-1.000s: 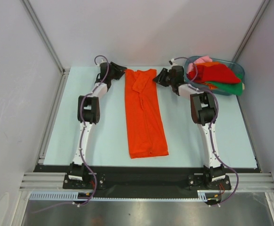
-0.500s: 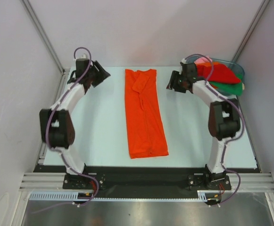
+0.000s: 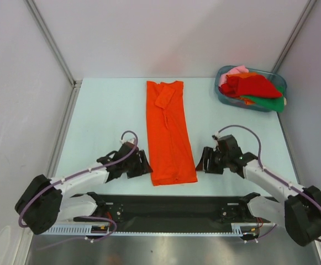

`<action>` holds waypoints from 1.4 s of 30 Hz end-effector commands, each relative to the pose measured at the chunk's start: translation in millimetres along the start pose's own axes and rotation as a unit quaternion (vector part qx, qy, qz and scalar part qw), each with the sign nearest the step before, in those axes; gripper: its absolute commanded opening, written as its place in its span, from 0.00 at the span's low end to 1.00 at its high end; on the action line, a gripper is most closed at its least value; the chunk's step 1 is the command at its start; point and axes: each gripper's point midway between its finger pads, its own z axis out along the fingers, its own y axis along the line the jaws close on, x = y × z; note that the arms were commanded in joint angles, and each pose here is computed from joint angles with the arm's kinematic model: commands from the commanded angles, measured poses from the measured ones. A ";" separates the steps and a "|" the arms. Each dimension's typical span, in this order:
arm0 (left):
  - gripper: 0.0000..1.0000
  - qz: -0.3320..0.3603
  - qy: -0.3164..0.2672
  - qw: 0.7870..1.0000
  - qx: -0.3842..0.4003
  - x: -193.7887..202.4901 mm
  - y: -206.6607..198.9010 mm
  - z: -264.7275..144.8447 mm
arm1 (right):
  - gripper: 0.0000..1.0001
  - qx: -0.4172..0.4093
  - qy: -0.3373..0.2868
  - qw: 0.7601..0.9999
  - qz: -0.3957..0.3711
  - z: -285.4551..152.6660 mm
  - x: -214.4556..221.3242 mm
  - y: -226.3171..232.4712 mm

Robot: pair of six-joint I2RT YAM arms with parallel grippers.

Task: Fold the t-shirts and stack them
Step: Fold the tshirt

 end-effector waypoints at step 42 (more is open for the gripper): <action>0.00 -0.091 0.034 0.994 -0.053 89.6 19.1 7.2 | 0.00 -0.083 0.094 0.991 0.036 24.9 93.1 10.4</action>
